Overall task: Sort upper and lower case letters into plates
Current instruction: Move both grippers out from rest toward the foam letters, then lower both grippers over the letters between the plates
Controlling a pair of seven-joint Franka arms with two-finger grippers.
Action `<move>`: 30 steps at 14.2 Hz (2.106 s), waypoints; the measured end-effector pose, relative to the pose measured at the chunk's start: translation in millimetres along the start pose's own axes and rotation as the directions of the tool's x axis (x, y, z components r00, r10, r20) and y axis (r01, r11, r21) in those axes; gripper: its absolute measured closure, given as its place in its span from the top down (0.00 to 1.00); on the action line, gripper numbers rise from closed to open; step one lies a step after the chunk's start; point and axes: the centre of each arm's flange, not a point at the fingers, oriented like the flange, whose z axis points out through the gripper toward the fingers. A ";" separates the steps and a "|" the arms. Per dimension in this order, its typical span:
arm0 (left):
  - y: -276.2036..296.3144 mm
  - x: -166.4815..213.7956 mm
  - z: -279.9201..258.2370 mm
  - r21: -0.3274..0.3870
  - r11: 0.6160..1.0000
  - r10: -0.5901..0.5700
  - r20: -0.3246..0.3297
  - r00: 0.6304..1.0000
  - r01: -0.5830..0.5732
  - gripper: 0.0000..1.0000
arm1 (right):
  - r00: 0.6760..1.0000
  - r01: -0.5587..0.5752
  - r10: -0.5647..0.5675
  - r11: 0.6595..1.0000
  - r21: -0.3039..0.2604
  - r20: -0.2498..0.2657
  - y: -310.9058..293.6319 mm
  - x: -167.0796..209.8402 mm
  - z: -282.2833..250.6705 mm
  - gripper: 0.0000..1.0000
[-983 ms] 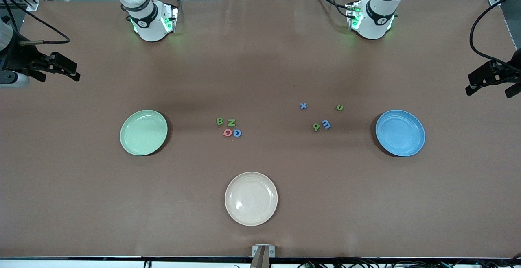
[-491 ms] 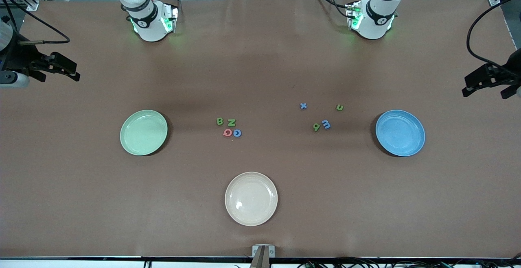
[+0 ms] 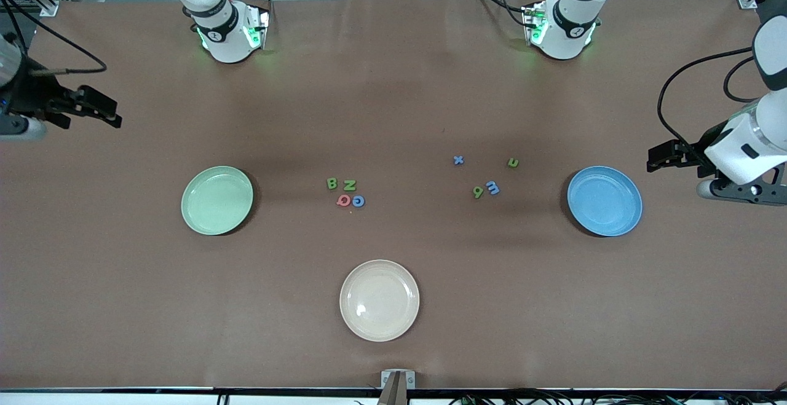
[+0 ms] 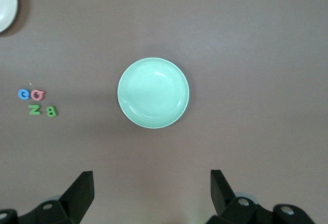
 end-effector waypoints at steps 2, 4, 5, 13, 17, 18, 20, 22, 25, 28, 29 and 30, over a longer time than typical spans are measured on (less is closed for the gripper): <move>8.2 -0.1 4.2 -0.018 1.000 0.002 0.013 1.000 -0.002 1.00 | 0.999 0.000 0.001 1.000 -0.014 0.049 1.7 30.1 37.7 1.00; 30.5 0.9 14.9 -0.032 0.999 -0.035 0.032 0.999 0.036 1.00 | 0.997 -0.002 0.004 0.999 -0.033 0.083 -1.8 54.9 64.3 1.00; 47.5 2.1 24.1 -0.033 0.997 -0.062 0.038 0.997 0.064 1.00 | 0.995 -0.029 0.032 0.999 -0.036 0.091 -8.1 60.8 71.0 1.00; 198.2 -15.5 159.7 -0.030 0.995 0.096 -0.036 0.995 -0.097 1.00 | 0.953 -0.291 0.288 0.957 0.015 0.094 -133.5 89.2 150.4 1.00; 223.2 -46.0 223.7 0.024 0.980 0.197 -0.049 0.979 -0.196 1.00 | 0.917 -0.398 0.396 0.917 0.015 0.052 -216.2 82.8 201.2 1.00; 220.4 -54.3 239.9 0.023 0.980 0.199 -0.052 0.979 -0.198 1.00 | 0.908 -0.419 0.418 0.908 0.017 0.044 -235.9 78.3 213.2 1.00; 213.7 -69.6 266.9 0.019 0.980 0.199 -0.052 0.979 -0.199 0.99 | 0.889 -0.458 0.457 0.889 0.025 0.026 -272.5 70.9 235.1 1.00; 210.5 -81.2 283.9 0.019 0.979 0.201 -0.036 0.979 -0.201 0.99 | 0.875 -0.484 0.484 0.874 0.036 0.011 -299.2 66.4 257.3 1.00; 208.9 -89.6 302.7 0.042 0.971 0.235 0.001 0.972 -0.235 0.98 | 0.870 -0.493 0.493 0.870 0.037 0.006 -312.9 67.2 287.1 1.00; 209.3 -90.7 317.4 0.052 0.963 0.262 0.018 0.965 -0.263 0.98 | 0.872 -0.490 0.490 0.871 0.035 0.004 -317.0 69.3 308.9 1.00; 209.5 -91.5 321.9 0.049 0.963 0.263 0.017 0.965 -0.264 0.98 | 0.874 -0.485 0.486 0.874 0.031 0.005 -320.3 67.9 314.1 1.00; 209.7 -92.9 326.5 0.044 0.963 0.265 0.010 0.964 -0.265 0.98 | 0.878 -0.479 0.479 0.877 0.028 0.006 -324.8 65.7 318.7 1.00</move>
